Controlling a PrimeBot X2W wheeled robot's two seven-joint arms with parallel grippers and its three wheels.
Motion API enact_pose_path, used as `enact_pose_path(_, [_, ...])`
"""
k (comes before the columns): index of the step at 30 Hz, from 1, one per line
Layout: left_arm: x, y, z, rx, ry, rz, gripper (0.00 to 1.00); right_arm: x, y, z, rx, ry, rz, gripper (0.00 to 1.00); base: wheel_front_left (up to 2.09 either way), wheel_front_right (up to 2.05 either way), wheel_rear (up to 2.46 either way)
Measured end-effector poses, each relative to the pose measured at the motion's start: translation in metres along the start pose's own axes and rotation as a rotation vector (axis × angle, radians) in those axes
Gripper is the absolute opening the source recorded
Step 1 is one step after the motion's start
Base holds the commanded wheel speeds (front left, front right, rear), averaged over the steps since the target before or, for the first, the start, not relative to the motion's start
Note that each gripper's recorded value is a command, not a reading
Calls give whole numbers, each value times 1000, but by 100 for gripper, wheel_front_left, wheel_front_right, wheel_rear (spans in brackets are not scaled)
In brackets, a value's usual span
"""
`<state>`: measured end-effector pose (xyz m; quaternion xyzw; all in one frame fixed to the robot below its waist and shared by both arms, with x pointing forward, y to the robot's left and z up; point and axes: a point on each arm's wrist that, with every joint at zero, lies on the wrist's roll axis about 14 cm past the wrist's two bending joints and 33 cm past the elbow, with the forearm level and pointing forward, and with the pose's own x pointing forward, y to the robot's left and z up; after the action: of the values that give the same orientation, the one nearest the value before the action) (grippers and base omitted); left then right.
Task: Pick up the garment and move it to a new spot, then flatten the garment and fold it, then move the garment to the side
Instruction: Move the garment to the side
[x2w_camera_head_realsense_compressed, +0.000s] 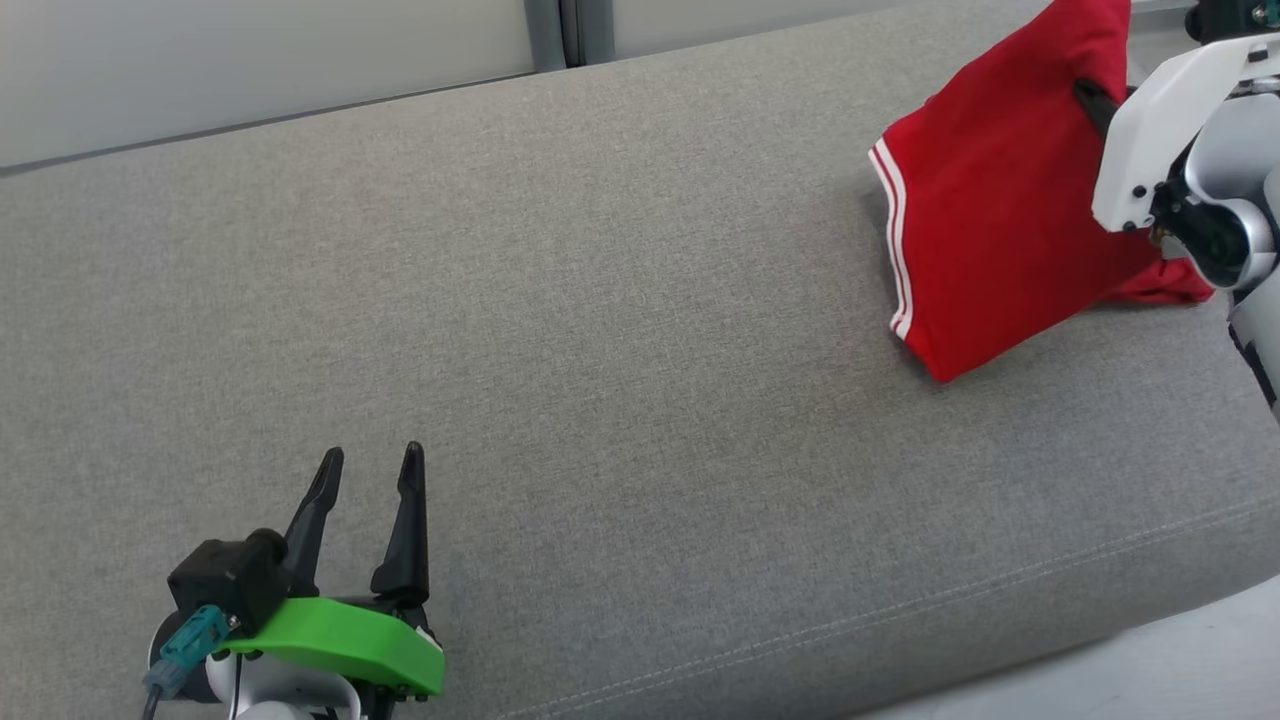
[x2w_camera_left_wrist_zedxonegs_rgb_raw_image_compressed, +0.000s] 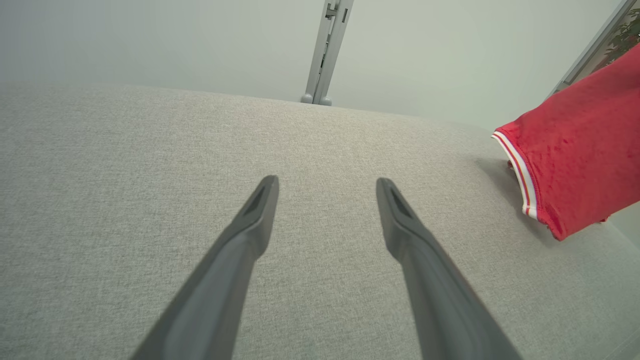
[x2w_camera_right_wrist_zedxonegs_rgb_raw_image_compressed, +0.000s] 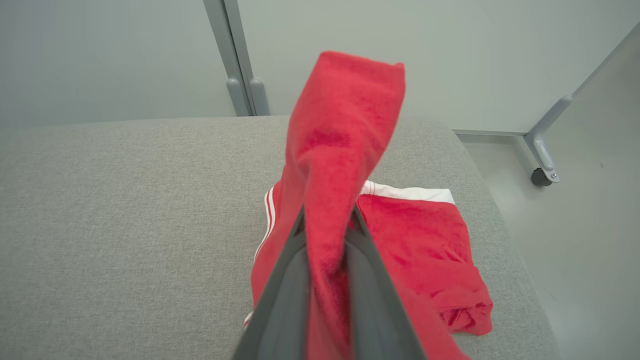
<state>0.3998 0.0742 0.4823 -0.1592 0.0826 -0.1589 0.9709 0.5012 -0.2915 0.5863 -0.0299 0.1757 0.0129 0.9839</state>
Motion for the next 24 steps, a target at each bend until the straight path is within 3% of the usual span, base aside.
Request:
enact_pose_path(14, [11, 18, -2, 24, 28, 21, 100, 21, -39, -11, 7, 28, -84, 0, 0, 0, 0])
enact_pose_path(19, [16, 26, -4, 51, 49, 21, 100, 28, -79, -15, -62, 18, -182, 0, 0, 0, 0])
enact_pose_path(24, [24, 28, -1, 77, 55, 8, 100, 39, -96, -25, -136, 24, -223, 0, 0, 0, 0])
